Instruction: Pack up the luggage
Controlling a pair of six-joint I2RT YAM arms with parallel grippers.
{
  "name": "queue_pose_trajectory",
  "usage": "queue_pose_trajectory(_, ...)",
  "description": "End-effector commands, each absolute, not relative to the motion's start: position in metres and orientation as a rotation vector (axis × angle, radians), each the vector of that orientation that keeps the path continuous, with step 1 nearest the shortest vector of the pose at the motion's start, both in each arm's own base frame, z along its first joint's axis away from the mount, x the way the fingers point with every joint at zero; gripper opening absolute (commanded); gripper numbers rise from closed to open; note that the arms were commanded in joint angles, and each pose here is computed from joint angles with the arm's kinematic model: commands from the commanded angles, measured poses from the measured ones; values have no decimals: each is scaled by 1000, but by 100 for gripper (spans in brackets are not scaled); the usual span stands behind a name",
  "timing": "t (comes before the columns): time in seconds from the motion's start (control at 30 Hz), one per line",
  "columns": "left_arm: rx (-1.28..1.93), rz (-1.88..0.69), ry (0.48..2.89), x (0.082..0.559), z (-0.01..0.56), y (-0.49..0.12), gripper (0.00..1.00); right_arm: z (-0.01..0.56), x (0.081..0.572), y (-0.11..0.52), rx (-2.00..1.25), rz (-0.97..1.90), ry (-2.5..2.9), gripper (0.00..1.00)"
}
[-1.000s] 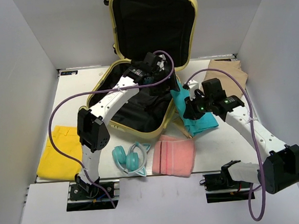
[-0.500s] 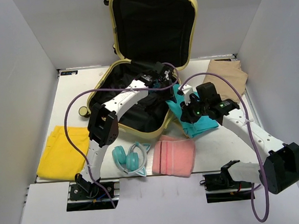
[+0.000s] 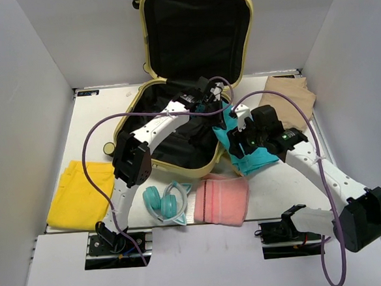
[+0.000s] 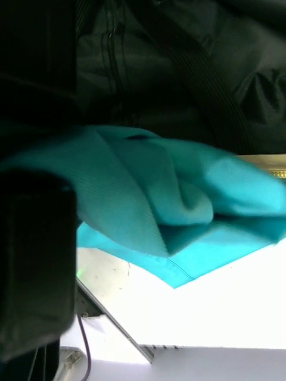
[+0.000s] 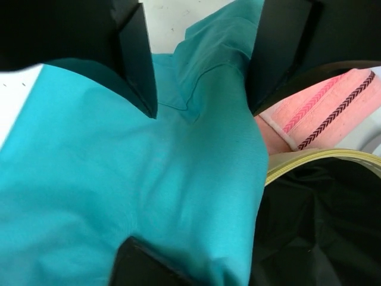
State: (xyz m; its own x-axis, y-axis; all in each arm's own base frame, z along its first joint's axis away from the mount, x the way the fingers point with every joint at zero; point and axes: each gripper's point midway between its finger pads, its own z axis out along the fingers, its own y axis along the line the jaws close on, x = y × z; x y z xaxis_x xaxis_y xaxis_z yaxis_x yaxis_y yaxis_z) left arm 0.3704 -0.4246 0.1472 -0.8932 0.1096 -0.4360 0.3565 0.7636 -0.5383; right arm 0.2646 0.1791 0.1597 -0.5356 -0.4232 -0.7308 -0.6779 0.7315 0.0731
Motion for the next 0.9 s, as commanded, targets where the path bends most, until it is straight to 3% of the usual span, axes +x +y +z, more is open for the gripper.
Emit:
queue_pose_trajectory(0.0,513,-1068,2248,369,262,-445,23,180,279,173,-754,392,2143,63)
queue_pose_trajectory(0.1,524,-1011,2281,369,248,-437,38,177,279,172,-761,383,2161,57)
queue_pose_trajectory(0.2,534,-984,2312,369,237,-434,39,173,280,172,-754,379,2184,53)
queue_pose_trajectory(0.27,544,-975,2340,365,231,-434,33,172,279,173,-760,382,2193,53)
queue_pose_trajectory(0.3,554,-966,2347,365,228,-433,19,171,279,173,-756,386,2200,53)
queue_pose_trajectory(0.4,558,-932,2350,364,226,-431,0,171,279,174,-754,391,2206,53)
queue_pose_trajectory(0.47,598,-913,2321,362,230,-430,0,170,277,176,-761,406,2209,53)
queue_pose_trajectory(0.57,616,-913,2262,362,245,-430,0,173,276,175,-754,410,2204,61)
queue_pose_trajectory(0.63,603,-863,2185,370,267,-424,0,176,277,173,-735,398,2194,76)
queue_pose_trajectory(0.7,576,-825,2127,377,283,-416,0,184,280,168,-703,370,2170,80)
queue_pose_trajectory(0.73,568,-828,2068,378,303,-412,0,186,280,168,-686,369,2158,87)
queue_pose_trajectory(0.87,483,-802,1962,385,340,-385,0,198,283,156,-617,311,2112,90)
